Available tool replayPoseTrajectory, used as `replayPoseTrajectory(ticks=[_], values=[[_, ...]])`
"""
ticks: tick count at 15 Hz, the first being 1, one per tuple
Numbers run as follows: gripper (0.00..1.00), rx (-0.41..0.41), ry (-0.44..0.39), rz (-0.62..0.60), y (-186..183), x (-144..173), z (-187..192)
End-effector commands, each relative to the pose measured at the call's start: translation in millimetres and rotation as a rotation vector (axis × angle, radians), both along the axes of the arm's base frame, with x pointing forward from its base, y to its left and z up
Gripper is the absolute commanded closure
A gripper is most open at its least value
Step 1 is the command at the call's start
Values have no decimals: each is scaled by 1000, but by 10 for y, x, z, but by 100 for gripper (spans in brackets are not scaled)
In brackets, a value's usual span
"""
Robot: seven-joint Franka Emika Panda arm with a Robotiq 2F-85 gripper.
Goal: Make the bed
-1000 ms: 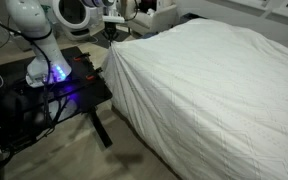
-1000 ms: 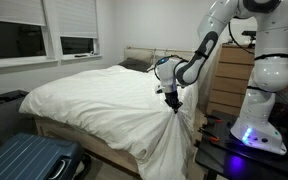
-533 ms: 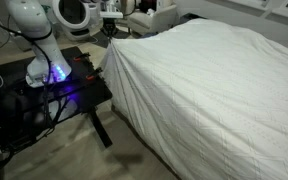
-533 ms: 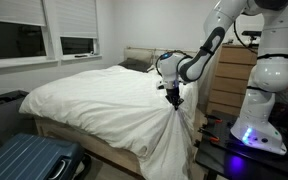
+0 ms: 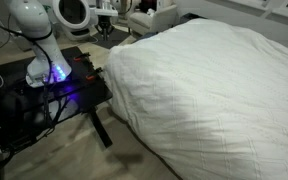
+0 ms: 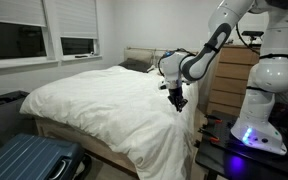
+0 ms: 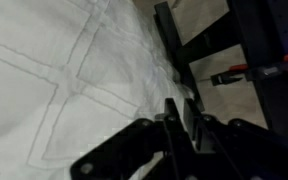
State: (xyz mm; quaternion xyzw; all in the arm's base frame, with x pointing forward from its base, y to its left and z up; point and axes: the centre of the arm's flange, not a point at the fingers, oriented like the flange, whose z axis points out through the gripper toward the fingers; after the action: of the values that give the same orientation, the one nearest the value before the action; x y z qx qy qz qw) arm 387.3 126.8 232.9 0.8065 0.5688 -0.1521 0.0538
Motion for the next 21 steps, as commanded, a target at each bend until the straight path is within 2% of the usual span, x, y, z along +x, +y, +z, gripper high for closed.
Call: replayPoseTrajectory(ticks=[1, 4, 8, 12, 15, 17, 21], values=[[51, 10, 46, 20, 373, -453, 212], [27, 8, 65, 43, 514, -601, 202], [1, -11, -21, 37, 431, -625, 168], [0, -5, -165, 27, 267, -550, 144], [0, -14, -314, -7, 108, -460, 189], [0, -12, -399, -66, -42, -373, 254], [0, -18, -517, -248, -412, -159, 419]])
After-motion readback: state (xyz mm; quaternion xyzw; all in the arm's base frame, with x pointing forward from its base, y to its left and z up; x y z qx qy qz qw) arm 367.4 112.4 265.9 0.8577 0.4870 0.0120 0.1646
